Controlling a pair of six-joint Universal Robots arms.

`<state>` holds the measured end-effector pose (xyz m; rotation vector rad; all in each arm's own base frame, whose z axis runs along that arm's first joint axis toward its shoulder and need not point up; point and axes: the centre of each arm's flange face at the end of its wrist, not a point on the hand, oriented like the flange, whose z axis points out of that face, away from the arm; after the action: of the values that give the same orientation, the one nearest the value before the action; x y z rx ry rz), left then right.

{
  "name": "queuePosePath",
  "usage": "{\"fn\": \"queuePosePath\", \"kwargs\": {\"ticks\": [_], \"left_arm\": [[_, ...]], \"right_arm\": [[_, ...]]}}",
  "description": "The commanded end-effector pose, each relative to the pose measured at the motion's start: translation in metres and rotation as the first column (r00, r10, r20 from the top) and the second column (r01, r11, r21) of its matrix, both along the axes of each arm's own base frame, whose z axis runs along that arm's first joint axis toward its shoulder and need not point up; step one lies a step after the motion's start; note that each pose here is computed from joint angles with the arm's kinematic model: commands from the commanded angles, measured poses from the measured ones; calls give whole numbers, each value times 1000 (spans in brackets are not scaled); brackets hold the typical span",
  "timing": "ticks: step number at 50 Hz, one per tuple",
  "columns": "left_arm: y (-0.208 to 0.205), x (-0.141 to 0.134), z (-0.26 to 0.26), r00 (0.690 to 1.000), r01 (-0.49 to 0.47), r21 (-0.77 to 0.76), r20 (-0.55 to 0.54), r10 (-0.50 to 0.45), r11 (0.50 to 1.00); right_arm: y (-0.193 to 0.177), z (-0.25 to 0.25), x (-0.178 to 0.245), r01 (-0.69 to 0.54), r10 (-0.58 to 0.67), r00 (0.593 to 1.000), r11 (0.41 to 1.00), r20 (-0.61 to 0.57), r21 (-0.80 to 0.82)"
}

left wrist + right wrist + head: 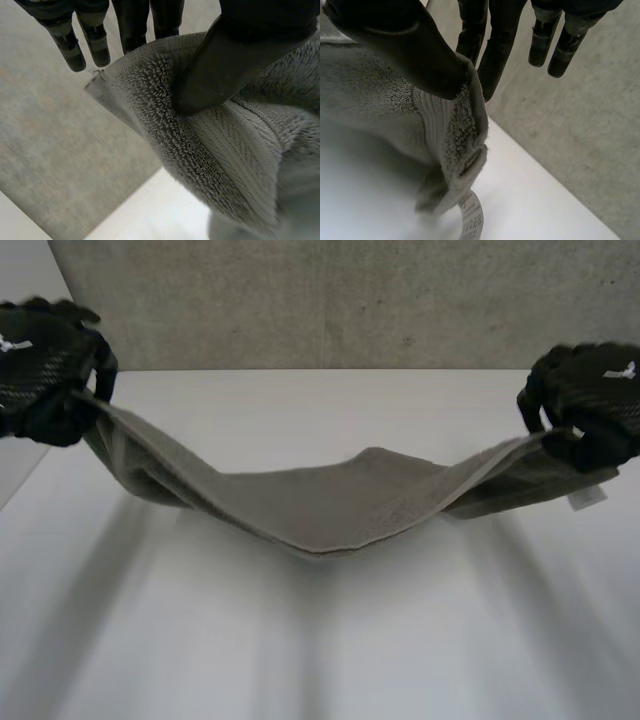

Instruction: Fold the towel.

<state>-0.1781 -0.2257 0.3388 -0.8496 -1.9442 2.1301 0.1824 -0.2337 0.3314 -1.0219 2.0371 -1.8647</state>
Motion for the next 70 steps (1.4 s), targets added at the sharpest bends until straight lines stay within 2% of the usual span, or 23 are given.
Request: {"fn": "queuePosePath", "kwargs": {"ticks": [1, 11, 15, 18, 20, 21, 22, 23, 25, 26, 28, 29, 31, 32, 33, 34, 36, 39, 41, 47, 54, 64, 70], "left_arm": [[-20, 1, -24, 993, -7, 54, -116, 13, 999], [-85, -7, -94, 994, 1, 256, -104, 26, 967], [-112, -12, -99, 994, -22, 243, -101, 48, 970], [-140, -30, -93, 993, -42, 181, -98, 60, 983], [-169, -45, -69, 988, -93, 64, -118, 101, 994], [-169, -45, -69, 988, -94, 63, -118, 101, 994], [-179, -51, -47, 983, -119, -19, -142, 115, 993], [-179, -51, -47, 983, -119, -20, -142, 115, 993], [-183, -52, 12, 967, -175, -184, -214, 135, 967], [-183, -52, 12, 967, -176, -184, -214, 135, 967], [-164, -51, 56, 952, -195, -286, -284, 111, 938], [-164, -51, 56, 952, -195, -286, -285, 111, 938], [-156, -50, 69, 945, -197, -334, -314, 89, 922], [-153, -49, 68, 942, -197, -355, -325, 77, 914], [-157, -49, 52, 944, -194, -343, -319, 80, 919], [-157, -49, 51, 944, -194, -343, -319, 80, 919], [-164, -45, 20, 946, -203, -305, -306, 106, 931], [-164, -45, 4, 950, -198, -277, -292, 114, 940], [-162, -44, -29, 957, -188, -194, -256, 135, 963], [-155, -37, -78, 971, -150, -64, -196, 135, 987], [-117, -40, -124, 992, -22, 82, -124, 32, 996], [-61, -11, -60, 992, -23, -76, -123, 13, 997], [-37, 0, -53, 992, 0, -93, -124, -11, 996]], "right_arm": [[-11, -12, 1, -30, 28, 999, 998, 34, 48], [-57, -56, 19, -32, 43, 995, 992, -90, 121], [-76, -59, 32, -21, 31, 993, 996, -114, 81], [-105, -56, 43, 9, -11, 993, 1000, -117, -18], [-135, -34, 57, 44, -63, 994, 979, -86, -198], [-135, -34, 57, 45, -63, 994, 979, -86, -199], [-146, -10, 63, 73, -94, 994, 947, -51, -313], [-146, -10, 63, 74, -94, 994, 947, -50, -314], [-152, 58, 66, 171, -135, 985, 828, 107, -534], [-152, 59, 66, 172, -135, 985, 827, 108, -535], [-139, 103, 62, 229, -78, 962, 753, 262, -616], [-139, 103, 62, 229, -78, 962, 753, 263, -617], [-136, 107, 58, 223, -43, 955, 755, 292, -617], [-138, 93, 59, 191, -17, 957, 789, 290, -583], [-141, 70, 60, 160, -14, 963, 831, 268, -532], [-141, 70, 60, 160, -14, 963, 832, 268, -532], [-142, 35, 59, 135, -32, 972, 886, 233, -444], [-141, 20, 59, 119, -31, 976, 906, 217, -405], [-136, -6, 59, 96, -31, 980, 938, 194, -333], [-129, -42, 49, 79, -43, 986, 971, 160, -225], [-107, -105, 33, 58, -56, 995, 998, 88, -29], [-44, -45, 7, 22, -8, 996, 985, 84, -174], [-27, -27, -14, 44, -32, 997, 983, 72, -179]]}}
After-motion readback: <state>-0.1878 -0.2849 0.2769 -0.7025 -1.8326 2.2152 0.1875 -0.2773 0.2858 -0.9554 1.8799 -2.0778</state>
